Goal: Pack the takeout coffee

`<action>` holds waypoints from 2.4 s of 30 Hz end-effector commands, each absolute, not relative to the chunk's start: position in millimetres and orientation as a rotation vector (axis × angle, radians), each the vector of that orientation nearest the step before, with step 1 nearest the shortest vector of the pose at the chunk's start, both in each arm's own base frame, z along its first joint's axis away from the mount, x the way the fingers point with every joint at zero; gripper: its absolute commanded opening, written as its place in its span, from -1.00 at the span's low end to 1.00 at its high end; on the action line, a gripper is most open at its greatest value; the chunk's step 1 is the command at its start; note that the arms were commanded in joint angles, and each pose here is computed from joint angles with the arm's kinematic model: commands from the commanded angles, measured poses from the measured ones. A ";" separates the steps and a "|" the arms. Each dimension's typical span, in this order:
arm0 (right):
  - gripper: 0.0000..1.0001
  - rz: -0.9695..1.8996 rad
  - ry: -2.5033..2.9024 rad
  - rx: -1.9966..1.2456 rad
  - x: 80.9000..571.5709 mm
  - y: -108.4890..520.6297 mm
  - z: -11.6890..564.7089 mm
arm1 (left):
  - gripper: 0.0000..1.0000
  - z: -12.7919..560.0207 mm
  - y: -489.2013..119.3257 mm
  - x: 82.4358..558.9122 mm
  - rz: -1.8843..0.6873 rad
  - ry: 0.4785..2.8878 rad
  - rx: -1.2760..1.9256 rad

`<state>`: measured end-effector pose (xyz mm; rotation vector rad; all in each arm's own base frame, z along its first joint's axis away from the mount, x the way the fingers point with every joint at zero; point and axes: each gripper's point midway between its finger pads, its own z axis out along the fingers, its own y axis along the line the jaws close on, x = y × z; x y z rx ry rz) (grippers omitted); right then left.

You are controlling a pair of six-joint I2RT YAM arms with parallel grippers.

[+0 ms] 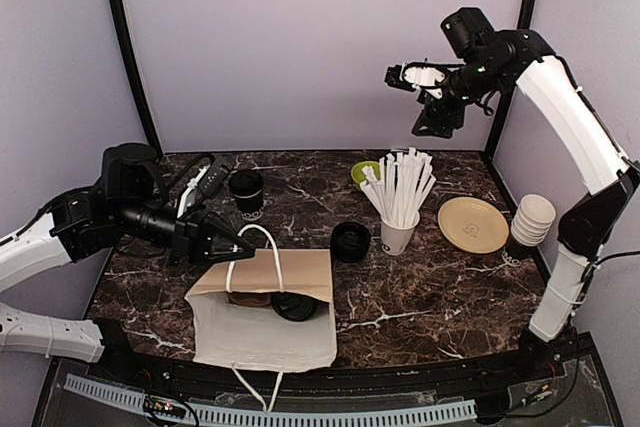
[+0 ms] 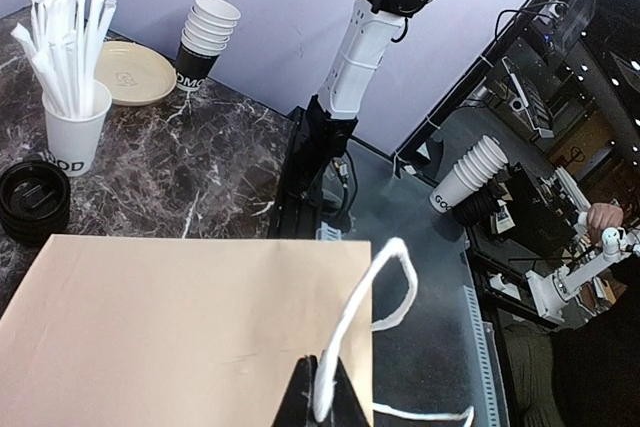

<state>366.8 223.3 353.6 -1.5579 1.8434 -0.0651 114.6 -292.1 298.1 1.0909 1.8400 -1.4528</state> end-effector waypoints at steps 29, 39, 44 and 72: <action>0.54 0.085 1.997 -1.446 342.9 163.4 331.1 | -1.00 337.6 -305.3 268.2 -0.889 1.861 0.852; 0.55 0.149 1.996 -1.435 342.7 165.9 323.6 | -0.92 338.0 -274.7 275.0 -0.768 1.903 0.808; 0.55 0.222 1.980 -1.455 341.8 175.3 326.0 | -0.03 345.8 -262.4 265.1 -0.731 1.922 0.812; 0.40 0.775 1.454 -1.737 270.6 399.4 359.3 | 0.76 329.4 -113.0 384.6 -0.289 2.109 0.259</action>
